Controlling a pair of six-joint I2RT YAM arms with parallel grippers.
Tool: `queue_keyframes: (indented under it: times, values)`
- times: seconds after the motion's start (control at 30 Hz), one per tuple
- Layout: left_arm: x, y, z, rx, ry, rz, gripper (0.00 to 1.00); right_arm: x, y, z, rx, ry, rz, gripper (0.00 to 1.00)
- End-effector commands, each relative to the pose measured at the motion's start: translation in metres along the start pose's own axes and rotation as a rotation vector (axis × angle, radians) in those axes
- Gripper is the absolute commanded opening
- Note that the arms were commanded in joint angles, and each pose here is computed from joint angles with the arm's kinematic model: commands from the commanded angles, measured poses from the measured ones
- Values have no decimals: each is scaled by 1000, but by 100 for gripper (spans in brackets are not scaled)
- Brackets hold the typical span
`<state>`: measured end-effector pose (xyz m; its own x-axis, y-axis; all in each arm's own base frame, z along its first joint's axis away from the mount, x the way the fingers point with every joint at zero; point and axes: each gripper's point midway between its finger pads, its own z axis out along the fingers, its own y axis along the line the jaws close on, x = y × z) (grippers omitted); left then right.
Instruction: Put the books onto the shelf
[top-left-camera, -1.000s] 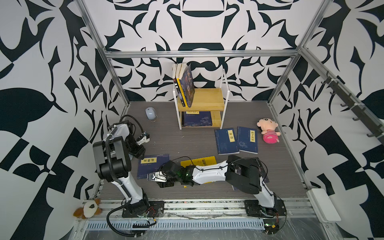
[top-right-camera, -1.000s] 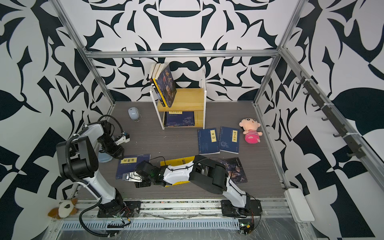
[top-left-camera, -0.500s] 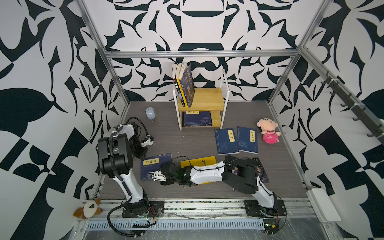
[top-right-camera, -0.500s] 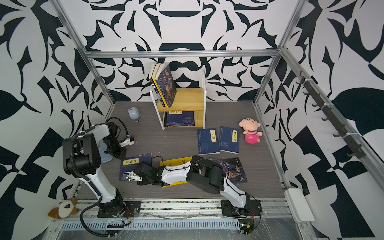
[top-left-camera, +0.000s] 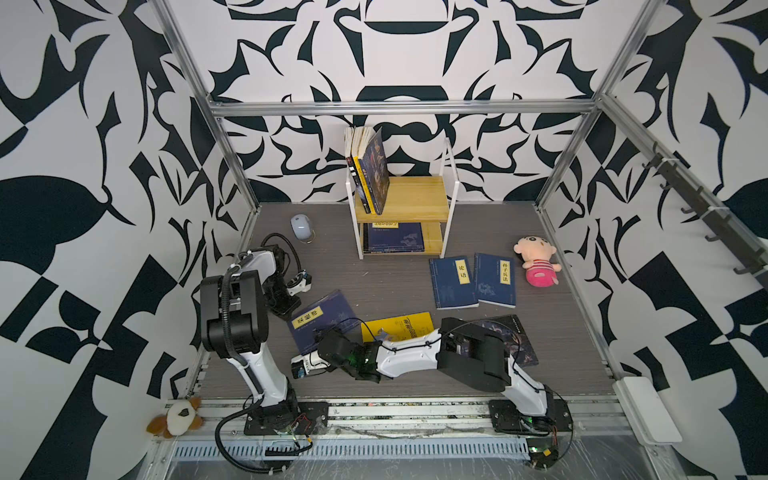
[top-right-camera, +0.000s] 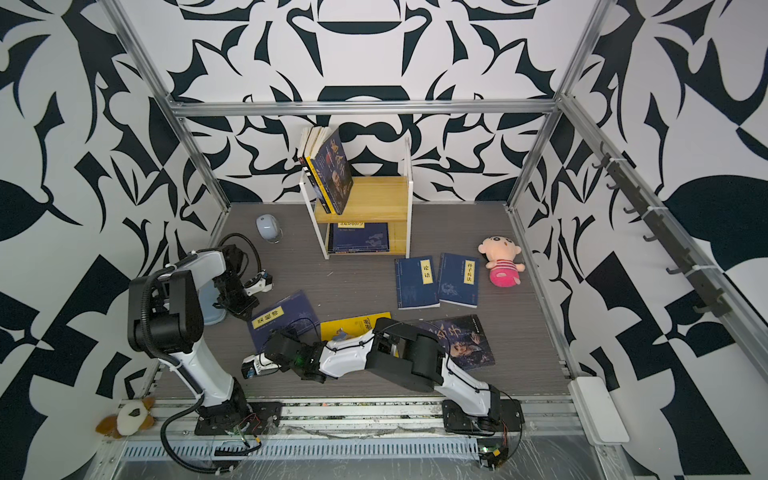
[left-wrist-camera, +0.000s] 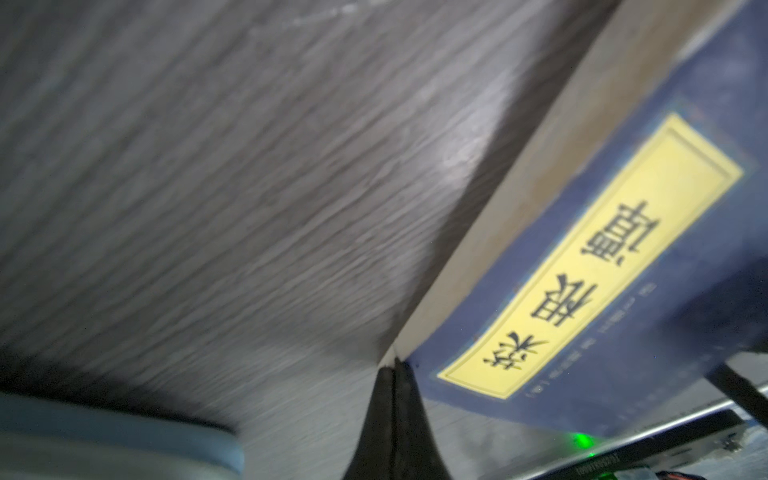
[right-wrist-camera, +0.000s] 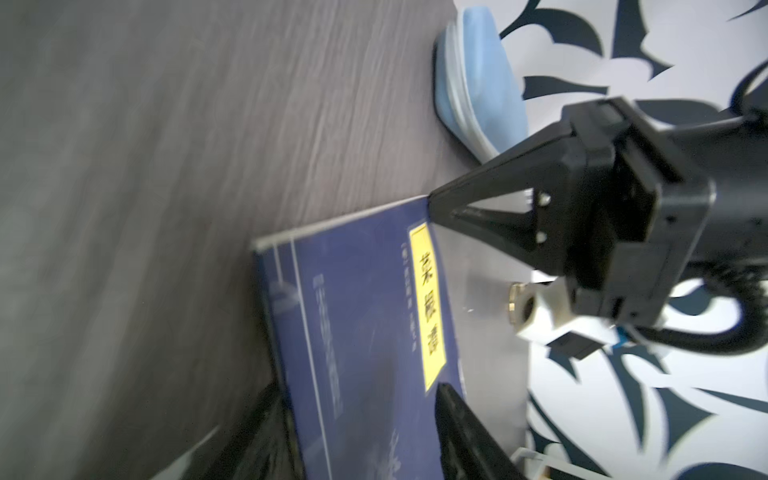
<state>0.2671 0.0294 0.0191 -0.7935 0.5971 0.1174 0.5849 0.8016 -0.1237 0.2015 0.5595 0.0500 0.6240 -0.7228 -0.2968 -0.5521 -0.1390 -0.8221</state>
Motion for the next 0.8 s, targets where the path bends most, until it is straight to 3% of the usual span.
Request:
queue_keyframes:
  times: [0.0, 0.17, 0.23, 0.3, 0.4, 0.43, 0.57, 0.77]
  values:
    - [0, -38, 34, 150, 45, 23, 3, 8, -50, 3, 184, 17, -20, 55]
    - [-4, -46, 43, 134, 78, 67, 3, 13, -60, 5, 222, 8, -19, 53]
    - [-6, -48, 45, 141, 79, 67, 3, 15, -61, 7, 222, 1, -22, 47]
    - [-7, -47, 46, 139, 80, 67, 3, 17, -59, 9, 210, -2, -38, 34]
    - [-11, -43, 41, 124, 69, 67, 2, 20, -60, 8, 206, -5, -51, 0]
    - [-13, -41, 37, 116, 57, 63, 2, 21, -61, 6, 207, -4, -49, 0]
    - [-37, -31, -2, 44, -81, 15, 25, 25, -76, -7, 226, -10, -34, 0]
    - [-77, -18, -93, -76, -380, -98, 59, 38, -112, -42, 307, 10, 16, 0]
